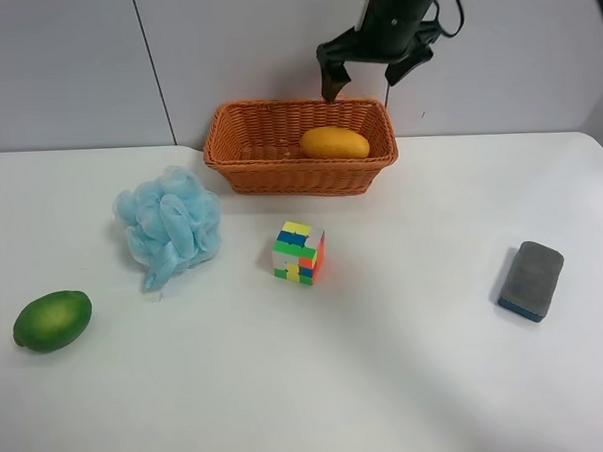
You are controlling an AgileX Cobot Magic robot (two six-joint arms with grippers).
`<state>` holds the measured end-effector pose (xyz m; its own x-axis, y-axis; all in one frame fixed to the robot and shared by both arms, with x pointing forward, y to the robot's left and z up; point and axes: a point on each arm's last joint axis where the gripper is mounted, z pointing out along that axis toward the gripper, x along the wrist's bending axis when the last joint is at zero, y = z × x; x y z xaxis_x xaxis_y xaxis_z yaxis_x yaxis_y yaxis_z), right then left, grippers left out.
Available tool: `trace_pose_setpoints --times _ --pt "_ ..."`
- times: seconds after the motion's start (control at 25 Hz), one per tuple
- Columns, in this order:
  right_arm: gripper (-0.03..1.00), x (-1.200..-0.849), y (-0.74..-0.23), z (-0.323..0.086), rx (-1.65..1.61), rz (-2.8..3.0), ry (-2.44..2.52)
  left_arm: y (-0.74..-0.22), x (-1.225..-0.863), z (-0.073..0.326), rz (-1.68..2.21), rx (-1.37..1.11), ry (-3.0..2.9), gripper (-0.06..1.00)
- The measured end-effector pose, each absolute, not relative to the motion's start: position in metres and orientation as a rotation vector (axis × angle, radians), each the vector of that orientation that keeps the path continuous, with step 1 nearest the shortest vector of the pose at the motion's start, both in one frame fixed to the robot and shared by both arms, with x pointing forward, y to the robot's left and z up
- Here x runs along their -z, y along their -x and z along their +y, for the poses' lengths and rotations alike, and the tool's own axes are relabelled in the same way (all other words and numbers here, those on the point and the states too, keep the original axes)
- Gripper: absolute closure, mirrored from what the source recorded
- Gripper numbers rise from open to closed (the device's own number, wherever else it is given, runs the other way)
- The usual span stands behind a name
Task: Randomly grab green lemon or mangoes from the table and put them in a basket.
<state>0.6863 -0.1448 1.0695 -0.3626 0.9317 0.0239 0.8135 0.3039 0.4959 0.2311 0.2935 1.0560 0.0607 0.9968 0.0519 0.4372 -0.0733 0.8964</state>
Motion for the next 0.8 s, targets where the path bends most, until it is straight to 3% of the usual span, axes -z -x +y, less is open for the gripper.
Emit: trace_pose_setpoints --times 0.32,0.56,0.8 --pt "-0.02 -1.148 -0.638 -0.162 -0.668 2.267 -1.547 -0.231 -1.056 0.293 1.466 -0.971 -1.61 -0.05" --pt "-0.02 -1.167 -0.587 -0.18 -0.655 2.27 -1.549 -0.231 -1.056 0.293 1.466 -0.971 -1.61 -0.05" --pt "-0.02 -1.182 -0.483 -0.215 -0.666 2.262 -1.543 -0.231 -1.056 0.293 1.466 -0.971 -1.61 -0.05"
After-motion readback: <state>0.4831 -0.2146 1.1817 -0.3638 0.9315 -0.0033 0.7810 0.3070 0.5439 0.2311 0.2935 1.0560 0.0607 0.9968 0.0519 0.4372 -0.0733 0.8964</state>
